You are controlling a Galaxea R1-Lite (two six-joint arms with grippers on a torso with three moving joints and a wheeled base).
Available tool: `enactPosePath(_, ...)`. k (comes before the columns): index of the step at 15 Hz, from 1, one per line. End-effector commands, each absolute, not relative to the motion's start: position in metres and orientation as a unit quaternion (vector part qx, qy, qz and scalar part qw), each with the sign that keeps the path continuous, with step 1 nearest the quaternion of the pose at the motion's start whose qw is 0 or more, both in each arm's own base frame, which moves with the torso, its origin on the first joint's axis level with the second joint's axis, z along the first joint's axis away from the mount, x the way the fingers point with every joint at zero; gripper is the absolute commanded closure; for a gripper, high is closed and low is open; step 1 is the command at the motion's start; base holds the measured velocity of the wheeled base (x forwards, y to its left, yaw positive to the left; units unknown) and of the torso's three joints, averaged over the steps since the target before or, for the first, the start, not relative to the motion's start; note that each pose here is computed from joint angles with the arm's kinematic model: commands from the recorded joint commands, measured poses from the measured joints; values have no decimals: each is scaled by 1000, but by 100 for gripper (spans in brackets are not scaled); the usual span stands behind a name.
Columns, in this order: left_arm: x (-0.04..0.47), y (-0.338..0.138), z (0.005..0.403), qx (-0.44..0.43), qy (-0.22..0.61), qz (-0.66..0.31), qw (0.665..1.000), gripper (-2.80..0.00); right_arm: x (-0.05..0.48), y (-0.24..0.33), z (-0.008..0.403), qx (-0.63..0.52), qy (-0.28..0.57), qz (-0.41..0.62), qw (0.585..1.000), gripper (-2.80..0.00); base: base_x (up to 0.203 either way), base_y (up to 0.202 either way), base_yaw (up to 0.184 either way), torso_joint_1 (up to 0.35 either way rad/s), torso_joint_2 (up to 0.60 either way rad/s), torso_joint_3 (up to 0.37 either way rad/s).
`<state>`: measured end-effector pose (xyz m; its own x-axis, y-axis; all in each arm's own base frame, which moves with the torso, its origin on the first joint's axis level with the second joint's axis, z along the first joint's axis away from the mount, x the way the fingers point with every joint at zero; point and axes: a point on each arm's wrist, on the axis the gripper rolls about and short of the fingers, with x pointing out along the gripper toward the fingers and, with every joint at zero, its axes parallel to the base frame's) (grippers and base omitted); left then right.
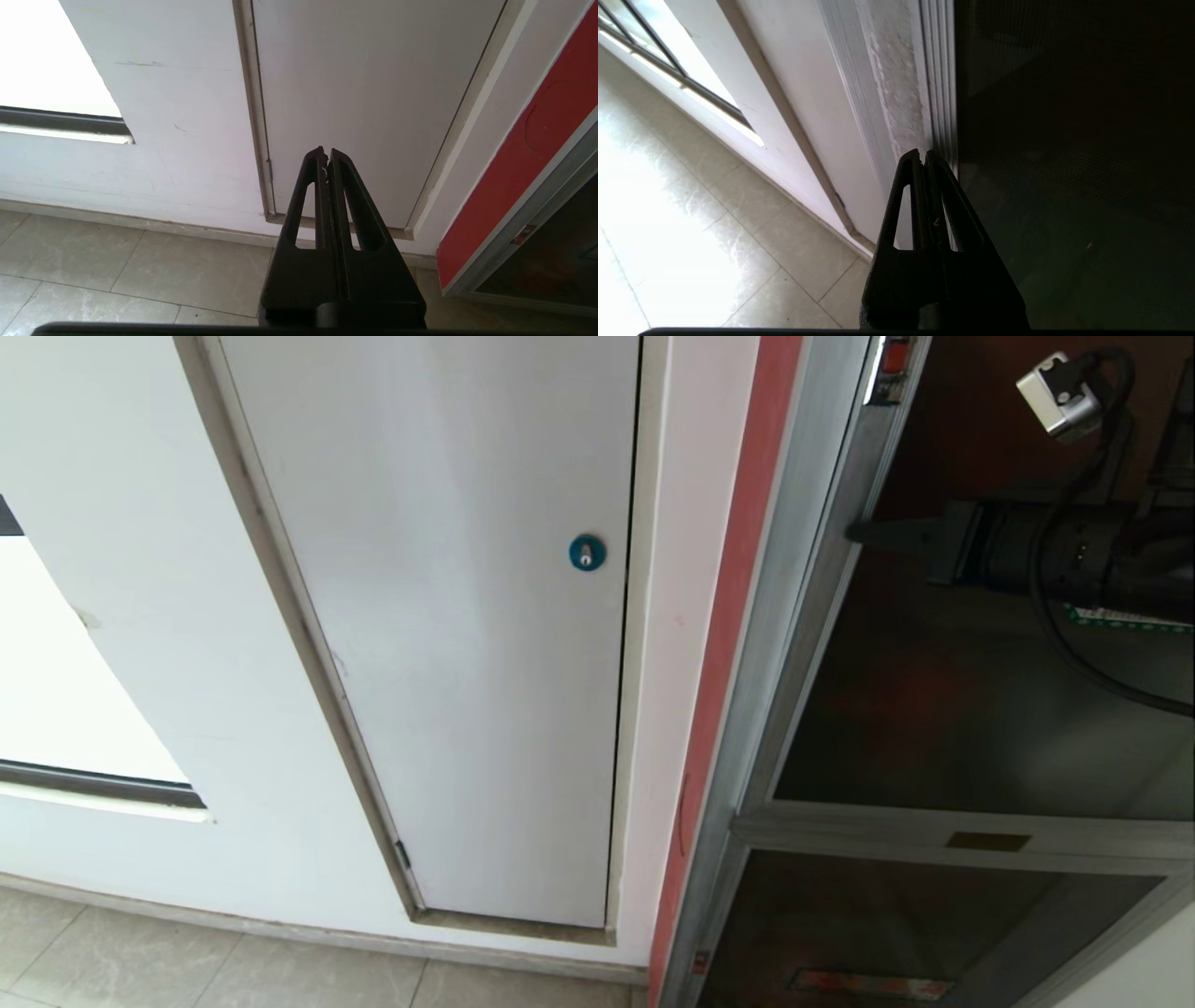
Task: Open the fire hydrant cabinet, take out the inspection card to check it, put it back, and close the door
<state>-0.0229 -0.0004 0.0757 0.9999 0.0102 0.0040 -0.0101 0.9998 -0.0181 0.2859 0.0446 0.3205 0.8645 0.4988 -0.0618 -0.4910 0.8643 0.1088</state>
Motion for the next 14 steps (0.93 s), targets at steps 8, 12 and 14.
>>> enactPosePath(8, -23, 0, 75, -9, -1, 5, 1000, 0, 228, 45, 334, 42, 15, 282, 958, 0, 0, 0, 0, 0, 0, 0)
enactPosePath(12, -23, 0, 76, -9, -2, 5, 1000, 0, 206, 48, 341, 39, -3, 297, 954, 0, 0, 0, 0, 0, 0, 0)
enactPosePath(14, -23, 0, 76, -9, -1, 5, 1000, 0, 200, 49, 344, 38, -10, 303, 952, 0, 0, 0, 0, 0, 0, 0)
